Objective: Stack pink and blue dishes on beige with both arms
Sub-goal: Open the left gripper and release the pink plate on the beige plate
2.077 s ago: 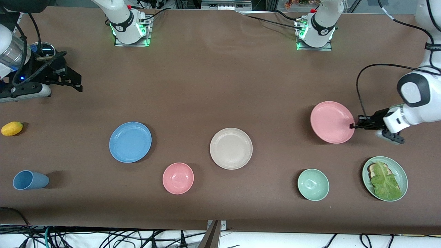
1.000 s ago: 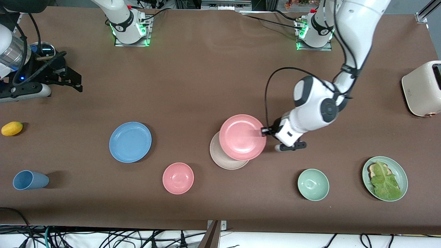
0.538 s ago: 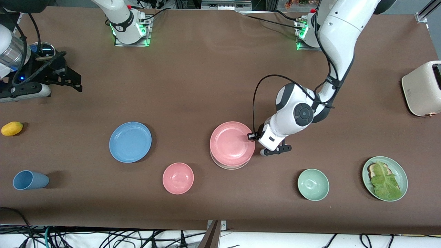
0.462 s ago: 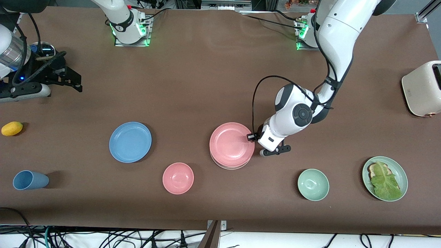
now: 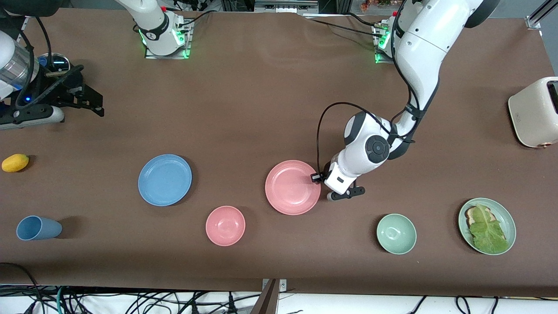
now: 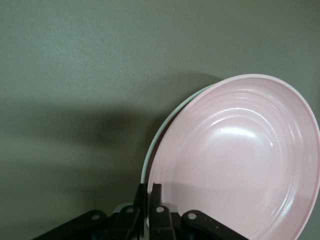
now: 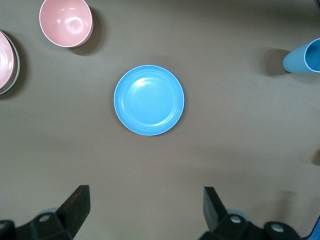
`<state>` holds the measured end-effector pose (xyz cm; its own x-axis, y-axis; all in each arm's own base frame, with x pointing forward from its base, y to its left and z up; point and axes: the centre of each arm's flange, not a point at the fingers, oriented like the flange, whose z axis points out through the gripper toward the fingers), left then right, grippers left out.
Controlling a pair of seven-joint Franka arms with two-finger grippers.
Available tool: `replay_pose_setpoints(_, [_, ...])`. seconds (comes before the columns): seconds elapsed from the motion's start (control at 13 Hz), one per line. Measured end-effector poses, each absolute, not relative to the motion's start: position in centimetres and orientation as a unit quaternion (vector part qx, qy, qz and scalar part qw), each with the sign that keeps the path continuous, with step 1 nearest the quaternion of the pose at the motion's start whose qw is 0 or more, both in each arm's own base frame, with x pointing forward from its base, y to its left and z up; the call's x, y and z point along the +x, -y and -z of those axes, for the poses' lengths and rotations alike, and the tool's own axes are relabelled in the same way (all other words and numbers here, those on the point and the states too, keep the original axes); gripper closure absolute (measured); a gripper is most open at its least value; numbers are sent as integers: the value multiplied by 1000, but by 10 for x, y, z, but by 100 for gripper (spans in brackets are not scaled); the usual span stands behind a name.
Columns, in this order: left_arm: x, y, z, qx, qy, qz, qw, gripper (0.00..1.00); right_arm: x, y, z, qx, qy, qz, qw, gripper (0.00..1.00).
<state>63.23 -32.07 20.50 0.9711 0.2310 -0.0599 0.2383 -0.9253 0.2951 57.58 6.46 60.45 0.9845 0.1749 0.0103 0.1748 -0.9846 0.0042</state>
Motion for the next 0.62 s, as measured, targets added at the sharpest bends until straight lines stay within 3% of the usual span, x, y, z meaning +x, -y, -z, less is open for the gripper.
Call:
replay_pose_setpoints(0.38, [634,320,-206,984,-109,4,144,93,576,-61,-604,996,-85,-5,2,0])
replay_pose_setpoints(0.62, [635,320,-207,983,-111,3,144,63,578,-51,-602,997,-76,-3,2,0])
